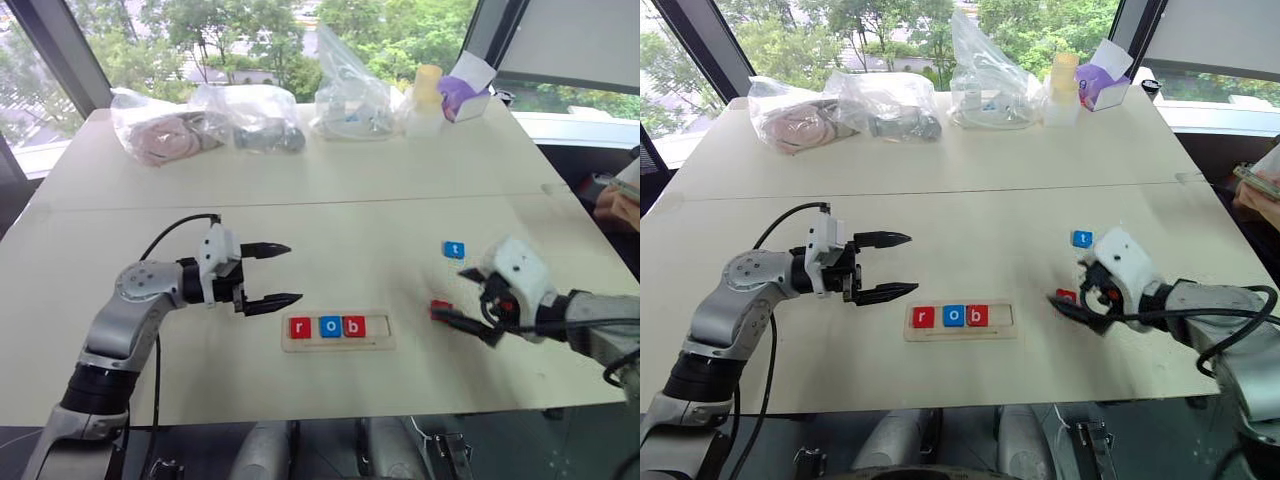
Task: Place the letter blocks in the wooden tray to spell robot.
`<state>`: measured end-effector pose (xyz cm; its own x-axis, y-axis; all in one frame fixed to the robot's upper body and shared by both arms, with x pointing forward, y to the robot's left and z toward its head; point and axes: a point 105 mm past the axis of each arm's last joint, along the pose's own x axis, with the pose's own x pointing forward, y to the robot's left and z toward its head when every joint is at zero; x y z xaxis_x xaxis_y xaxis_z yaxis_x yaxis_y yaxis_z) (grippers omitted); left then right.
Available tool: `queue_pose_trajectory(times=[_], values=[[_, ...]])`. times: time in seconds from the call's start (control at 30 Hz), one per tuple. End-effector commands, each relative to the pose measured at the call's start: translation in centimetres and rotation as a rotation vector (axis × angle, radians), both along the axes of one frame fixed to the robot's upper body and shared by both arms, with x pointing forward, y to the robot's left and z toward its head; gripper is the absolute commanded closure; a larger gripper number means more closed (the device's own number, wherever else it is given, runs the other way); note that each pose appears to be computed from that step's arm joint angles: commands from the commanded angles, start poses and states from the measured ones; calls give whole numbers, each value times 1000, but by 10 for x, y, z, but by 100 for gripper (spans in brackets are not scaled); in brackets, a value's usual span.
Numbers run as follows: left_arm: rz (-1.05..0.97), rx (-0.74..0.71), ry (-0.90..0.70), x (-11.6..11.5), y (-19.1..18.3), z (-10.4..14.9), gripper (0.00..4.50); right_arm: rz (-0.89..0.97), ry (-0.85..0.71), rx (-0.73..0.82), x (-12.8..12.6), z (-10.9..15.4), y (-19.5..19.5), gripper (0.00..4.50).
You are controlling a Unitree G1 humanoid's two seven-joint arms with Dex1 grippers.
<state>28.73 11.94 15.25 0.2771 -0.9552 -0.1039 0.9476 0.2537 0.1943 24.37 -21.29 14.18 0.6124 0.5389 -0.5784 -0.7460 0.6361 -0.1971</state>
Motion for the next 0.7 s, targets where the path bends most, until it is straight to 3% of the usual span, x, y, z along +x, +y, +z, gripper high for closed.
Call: queue_pose_trajectory(times=[0.03,0.6,0.67,0.7], values=[[-24,-1,-42,0,-4,8,0,119,-25,-32,5,-5,-13,4],[-22,16,-41,-2,1,8,0,169,-36,10,29,-48,-18,4],[-22,16,-41,-2,1,8,0,164,-41,6,31,-49,-19,85],[-23,16,-41,-2,1,9,0,163,-45,6,32,-49,-19,147]])
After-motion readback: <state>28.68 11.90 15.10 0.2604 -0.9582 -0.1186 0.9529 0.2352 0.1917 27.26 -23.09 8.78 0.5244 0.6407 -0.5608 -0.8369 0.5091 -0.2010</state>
